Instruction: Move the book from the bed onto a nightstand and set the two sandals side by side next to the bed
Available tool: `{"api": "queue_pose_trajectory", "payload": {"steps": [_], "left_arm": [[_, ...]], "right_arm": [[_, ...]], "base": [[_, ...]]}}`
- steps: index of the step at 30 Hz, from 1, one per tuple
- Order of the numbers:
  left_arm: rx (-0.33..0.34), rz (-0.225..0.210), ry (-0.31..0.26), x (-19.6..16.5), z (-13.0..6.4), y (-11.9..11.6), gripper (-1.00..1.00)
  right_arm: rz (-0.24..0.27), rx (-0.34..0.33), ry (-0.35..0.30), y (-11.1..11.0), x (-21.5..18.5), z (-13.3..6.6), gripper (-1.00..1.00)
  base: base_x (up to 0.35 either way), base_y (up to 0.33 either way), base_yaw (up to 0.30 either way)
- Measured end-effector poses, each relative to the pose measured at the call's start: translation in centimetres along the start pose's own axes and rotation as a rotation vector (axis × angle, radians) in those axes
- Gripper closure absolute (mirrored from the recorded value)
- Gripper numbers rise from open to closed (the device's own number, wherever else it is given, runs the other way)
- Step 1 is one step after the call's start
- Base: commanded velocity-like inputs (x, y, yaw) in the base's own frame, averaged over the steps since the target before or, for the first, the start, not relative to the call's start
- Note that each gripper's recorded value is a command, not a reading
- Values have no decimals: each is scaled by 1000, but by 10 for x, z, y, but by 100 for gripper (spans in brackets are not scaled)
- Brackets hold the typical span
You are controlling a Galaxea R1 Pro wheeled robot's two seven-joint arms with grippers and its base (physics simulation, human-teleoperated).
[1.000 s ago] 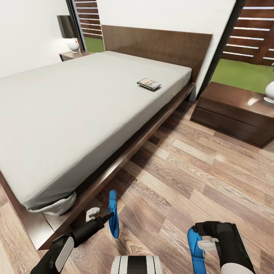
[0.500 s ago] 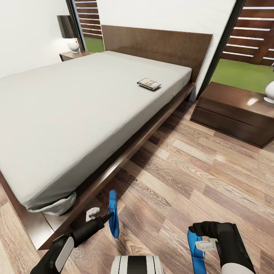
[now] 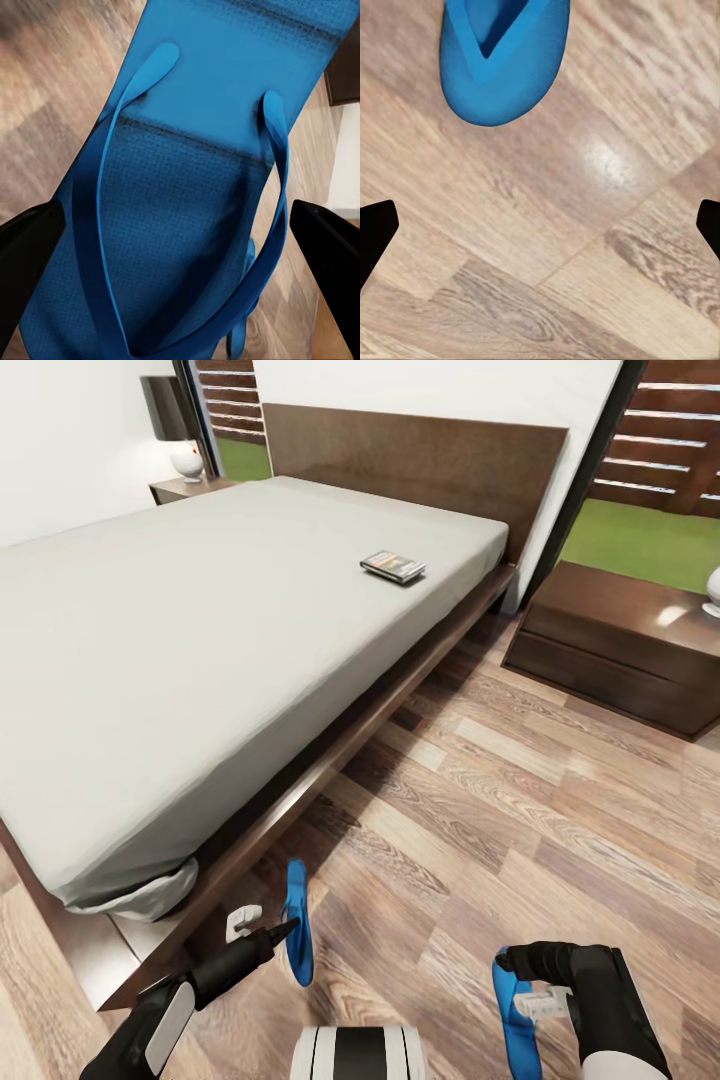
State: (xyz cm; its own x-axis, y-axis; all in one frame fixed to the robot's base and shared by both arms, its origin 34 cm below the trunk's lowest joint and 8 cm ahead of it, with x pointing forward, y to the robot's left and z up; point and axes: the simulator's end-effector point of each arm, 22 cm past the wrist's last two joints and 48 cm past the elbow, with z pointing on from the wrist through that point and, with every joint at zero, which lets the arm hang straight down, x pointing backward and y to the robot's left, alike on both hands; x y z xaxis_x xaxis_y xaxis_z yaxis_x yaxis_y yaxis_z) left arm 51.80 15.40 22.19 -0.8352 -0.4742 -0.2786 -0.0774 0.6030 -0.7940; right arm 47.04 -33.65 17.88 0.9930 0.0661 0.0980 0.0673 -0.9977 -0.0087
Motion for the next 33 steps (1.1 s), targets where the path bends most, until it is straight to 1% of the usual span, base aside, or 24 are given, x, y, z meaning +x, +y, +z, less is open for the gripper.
{"api": "queue_pose_trajectory", "payload": {"steps": [33], "left_arm": [[-64,-86,81,51,10,50,100]], "right_arm": [[1,10,-134,-4,-51,48,-100]], "base": [[0,0,0]]}}
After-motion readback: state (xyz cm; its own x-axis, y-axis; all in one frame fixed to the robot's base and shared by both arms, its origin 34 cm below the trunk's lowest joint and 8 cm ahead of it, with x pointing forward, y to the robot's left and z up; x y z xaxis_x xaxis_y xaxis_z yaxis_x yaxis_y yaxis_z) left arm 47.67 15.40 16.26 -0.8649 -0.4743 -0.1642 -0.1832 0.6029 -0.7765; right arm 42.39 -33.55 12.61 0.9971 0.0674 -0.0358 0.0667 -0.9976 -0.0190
